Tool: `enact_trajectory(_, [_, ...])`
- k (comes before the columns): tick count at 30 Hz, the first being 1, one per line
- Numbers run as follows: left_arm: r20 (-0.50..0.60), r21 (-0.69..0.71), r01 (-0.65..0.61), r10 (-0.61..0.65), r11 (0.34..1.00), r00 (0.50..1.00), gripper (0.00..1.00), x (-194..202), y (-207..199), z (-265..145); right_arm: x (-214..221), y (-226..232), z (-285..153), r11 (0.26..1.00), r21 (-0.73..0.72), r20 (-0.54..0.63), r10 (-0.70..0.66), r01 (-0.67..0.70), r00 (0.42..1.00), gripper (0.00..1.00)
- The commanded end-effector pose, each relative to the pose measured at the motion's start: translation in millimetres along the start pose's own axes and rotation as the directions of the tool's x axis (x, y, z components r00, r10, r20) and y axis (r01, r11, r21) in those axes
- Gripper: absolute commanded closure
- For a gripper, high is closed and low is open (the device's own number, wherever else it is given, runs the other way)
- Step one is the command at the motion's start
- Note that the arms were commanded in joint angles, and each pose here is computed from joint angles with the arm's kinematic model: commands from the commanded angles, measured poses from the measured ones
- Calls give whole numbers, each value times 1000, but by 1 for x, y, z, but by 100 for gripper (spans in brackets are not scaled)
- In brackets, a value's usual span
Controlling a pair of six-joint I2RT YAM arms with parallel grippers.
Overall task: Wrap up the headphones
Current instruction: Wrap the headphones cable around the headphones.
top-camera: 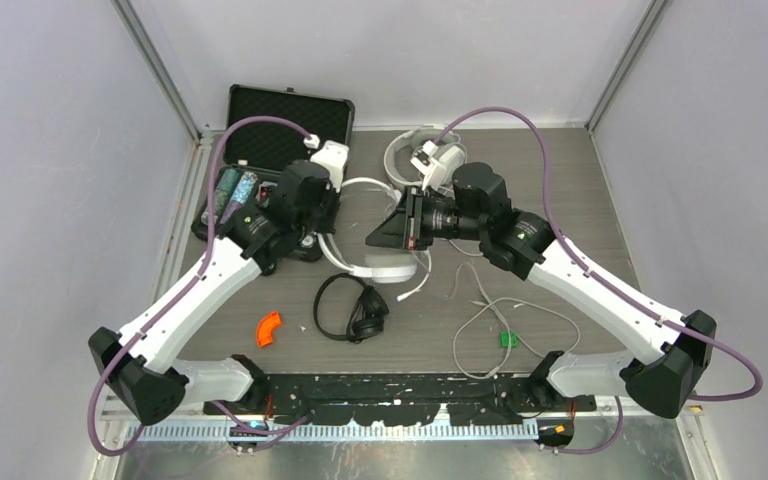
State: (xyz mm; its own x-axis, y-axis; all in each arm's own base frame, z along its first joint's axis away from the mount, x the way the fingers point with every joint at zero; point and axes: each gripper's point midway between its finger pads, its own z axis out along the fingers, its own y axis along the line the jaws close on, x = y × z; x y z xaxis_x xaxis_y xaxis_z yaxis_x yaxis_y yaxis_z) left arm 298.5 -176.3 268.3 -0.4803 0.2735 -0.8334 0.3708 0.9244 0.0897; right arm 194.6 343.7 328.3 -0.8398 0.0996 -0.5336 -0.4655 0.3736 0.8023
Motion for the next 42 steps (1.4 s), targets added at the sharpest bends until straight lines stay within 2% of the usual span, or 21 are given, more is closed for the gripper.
enact_trajectory(1, [163,-54,256,-244,965,956,100,-56,7,-6,-11,26,-4,993,-75,77,-83,88,994,82])
enact_trajectory(4, [190,-74,339,-320,938,928,100,-62,10,-5,-1,15,-1,992,-31,62,-117,119,991,81])
enact_trajectory(11, [278,-43,525,-494,850,824,100,-81,12,-8,12,-13,5,964,75,94,-262,255,961,80])
enact_trajectory(18, [285,113,616,-619,780,732,100,-100,-5,-20,22,-42,8,888,201,125,-442,413,888,79])
enact_trajectory(22, [267,177,653,-674,737,689,100,-109,-14,-26,25,-57,13,816,277,144,-557,507,818,77])
enact_trajectory(32, [279,187,689,-710,700,646,100,-119,-8,-44,36,-73,23,677,315,232,-735,665,637,75])
enact_trajectory(42, [270,201,704,-730,681,628,100,-123,-7,-54,61,-100,43,618,311,226,-786,722,575,74])
